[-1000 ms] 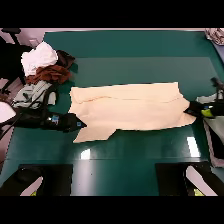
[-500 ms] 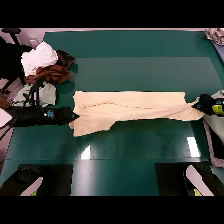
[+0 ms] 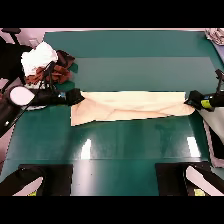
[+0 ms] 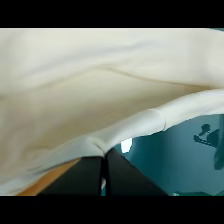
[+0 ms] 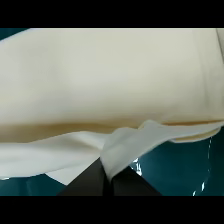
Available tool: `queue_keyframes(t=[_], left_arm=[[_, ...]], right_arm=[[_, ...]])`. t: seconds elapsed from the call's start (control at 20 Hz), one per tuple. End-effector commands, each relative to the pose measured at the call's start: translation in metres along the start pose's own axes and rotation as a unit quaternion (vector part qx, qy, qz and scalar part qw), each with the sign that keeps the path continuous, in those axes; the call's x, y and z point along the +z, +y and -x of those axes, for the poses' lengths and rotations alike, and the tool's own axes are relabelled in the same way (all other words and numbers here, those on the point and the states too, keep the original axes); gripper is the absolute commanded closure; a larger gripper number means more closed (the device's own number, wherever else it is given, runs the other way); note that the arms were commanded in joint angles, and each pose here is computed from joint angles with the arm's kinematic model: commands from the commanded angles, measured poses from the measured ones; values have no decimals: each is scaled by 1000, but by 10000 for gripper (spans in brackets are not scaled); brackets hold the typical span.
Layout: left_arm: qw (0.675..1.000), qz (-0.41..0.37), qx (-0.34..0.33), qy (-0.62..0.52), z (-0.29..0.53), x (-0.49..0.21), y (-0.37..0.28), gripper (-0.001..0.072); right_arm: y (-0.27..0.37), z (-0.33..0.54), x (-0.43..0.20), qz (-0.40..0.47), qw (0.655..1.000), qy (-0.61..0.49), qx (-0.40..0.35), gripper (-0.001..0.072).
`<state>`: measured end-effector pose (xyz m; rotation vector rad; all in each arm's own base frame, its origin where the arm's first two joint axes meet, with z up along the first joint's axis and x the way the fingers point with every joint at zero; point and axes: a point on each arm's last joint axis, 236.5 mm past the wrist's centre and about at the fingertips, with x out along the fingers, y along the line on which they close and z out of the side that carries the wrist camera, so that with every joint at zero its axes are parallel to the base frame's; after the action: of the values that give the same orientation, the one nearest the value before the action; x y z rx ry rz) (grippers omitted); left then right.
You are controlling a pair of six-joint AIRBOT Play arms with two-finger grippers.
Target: Fold the shirts.
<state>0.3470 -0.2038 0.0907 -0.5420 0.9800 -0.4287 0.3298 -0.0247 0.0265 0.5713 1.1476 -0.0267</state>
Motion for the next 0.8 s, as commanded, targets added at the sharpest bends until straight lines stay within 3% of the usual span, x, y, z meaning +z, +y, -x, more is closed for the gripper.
queue_keyframes(t=[0.0,0.3,0.75], left_arm=[[1000,-26,7,-2,-26,25,2,674],[999,-34,32,14,-61,35,22,674],[998,-30,48,-26,-90,56,44,674]], right_arm=[[7,-13,24,11,1000,-14,1,679],[14,-17,65,22,1000,1,3,679],[1,-47,78,15,1000,17,-3,678]])
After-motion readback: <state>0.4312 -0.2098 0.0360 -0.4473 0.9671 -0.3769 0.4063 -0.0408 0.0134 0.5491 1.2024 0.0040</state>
